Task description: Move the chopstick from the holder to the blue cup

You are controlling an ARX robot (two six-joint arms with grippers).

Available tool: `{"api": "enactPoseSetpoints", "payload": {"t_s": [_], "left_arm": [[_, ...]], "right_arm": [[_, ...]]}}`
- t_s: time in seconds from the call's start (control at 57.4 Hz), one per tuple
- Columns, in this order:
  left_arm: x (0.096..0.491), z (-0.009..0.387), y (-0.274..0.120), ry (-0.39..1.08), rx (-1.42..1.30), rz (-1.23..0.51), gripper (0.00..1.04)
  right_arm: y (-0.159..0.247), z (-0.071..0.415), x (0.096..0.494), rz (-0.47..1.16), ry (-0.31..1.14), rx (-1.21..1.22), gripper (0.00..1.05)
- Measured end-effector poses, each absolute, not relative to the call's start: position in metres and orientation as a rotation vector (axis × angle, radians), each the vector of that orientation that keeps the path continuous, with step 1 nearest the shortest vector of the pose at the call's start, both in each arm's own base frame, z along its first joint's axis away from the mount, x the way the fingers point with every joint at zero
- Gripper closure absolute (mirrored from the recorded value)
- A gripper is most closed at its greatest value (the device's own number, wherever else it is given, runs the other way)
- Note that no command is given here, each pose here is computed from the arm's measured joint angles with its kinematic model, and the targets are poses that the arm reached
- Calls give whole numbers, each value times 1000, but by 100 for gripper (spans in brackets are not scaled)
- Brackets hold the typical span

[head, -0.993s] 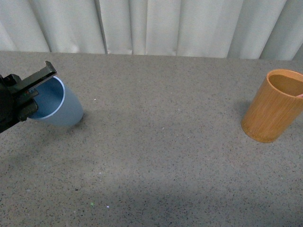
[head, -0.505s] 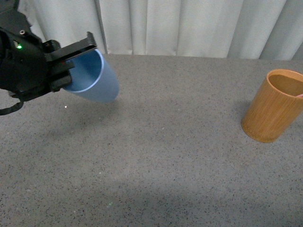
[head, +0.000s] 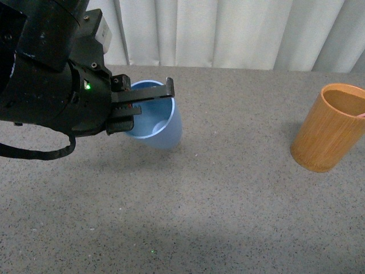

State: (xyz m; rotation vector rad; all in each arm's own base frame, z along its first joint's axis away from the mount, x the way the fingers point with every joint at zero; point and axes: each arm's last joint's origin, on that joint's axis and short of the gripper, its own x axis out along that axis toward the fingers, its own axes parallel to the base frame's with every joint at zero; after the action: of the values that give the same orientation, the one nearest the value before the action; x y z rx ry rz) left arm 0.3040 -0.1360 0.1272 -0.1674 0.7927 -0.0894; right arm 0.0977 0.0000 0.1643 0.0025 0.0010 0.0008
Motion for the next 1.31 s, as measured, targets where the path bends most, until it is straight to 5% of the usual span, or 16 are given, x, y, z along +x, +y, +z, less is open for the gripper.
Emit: {"api": "enactPoseSetpoints", "payload": {"t_s": [0.993, 1.307], "left_arm": [[291, 101, -142, 876, 0, -104, 101], [292, 102, -143, 900, -7, -124, 57]], "right_arm": [[0, 164, 98, 1, 1, 2, 10], [0, 164, 98, 1, 1, 2, 10]]}}
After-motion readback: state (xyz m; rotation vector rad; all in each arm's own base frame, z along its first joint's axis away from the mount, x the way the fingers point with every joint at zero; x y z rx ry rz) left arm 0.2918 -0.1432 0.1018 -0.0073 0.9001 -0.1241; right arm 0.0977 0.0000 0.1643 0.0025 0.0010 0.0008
